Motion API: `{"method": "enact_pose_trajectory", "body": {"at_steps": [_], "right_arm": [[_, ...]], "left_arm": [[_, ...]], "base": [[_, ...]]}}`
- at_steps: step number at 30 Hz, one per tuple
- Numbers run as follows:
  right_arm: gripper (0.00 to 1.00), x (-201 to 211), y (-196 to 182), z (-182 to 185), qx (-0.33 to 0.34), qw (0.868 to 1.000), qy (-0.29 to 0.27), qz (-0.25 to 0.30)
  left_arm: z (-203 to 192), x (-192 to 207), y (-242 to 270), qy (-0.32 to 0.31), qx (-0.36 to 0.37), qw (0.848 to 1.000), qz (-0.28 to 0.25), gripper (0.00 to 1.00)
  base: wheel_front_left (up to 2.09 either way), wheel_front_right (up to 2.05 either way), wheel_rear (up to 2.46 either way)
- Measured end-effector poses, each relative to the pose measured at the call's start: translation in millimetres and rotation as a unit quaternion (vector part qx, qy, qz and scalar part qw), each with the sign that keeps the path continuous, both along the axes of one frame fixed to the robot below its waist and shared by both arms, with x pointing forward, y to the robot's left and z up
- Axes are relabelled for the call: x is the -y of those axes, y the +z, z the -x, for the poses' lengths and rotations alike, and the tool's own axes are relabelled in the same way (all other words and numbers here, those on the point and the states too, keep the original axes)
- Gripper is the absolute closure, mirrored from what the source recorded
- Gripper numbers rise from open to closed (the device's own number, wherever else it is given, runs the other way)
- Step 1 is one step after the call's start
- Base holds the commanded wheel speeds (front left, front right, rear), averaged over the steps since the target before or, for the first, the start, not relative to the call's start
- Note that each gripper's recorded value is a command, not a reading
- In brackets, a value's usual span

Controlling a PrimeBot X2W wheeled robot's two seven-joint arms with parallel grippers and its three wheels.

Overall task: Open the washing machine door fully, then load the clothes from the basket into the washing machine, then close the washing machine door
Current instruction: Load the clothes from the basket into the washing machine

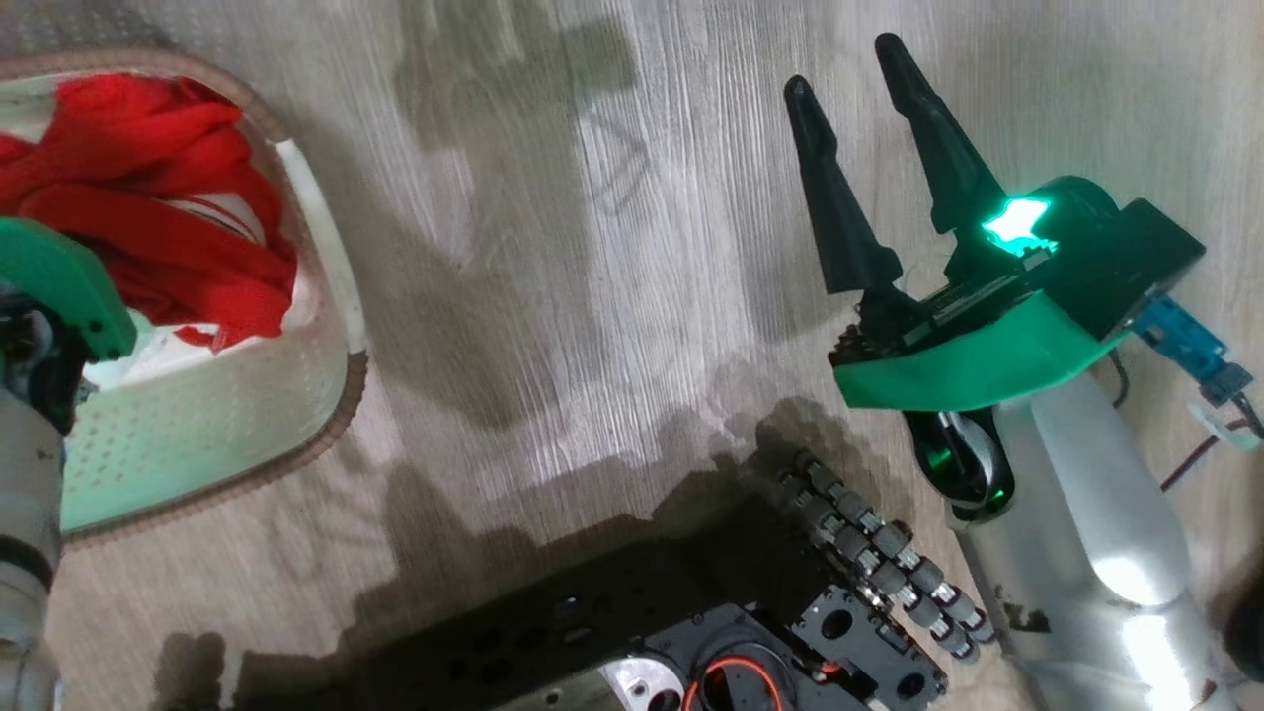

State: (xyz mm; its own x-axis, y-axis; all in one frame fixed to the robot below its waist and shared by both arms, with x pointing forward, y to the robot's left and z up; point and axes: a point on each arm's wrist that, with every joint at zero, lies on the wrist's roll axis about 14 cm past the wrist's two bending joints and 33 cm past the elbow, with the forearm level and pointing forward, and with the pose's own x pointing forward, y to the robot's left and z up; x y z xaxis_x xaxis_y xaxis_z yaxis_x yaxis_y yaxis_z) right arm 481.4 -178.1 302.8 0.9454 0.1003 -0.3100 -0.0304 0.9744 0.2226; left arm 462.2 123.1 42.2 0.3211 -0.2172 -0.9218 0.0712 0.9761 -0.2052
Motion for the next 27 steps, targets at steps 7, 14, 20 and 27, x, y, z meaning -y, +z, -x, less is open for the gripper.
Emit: {"method": "enact_pose_trajectory", "body": {"at_steps": [7,14,20,27], "right_arm": [[0.0,-1.4,22.2,-6.6,0.028,1.0,0.001,0.002],[0.0,-5.8,47.6,-1.4,0.049,0.999,0.002,0.004],[0.0,-7.3,78.1,6.1,0.078,0.997,0.0,0.008],[0.0,-9.8,108.3,14.6,0.102,0.995,-0.002,0.003]], "left_arm": [[-10.4,-0.7,35.7,-0.008,0.076,0.997,-0.003,1.0],[-14.9,-6.7,84.2,0.0,0.145,0.989,-0.014,1.0],[-34.8,-5.9,152.8,0.022,0.239,0.971,-0.004,1.0],[-37.5,-17.1,226.3,0.048,0.336,0.941,-0.003,1.0]], "base": [[0.0,0.0,0.0],[0.0,0.0,0.0],[0.0,0.0,0.0],[0.0,0.0,0.0]]}}
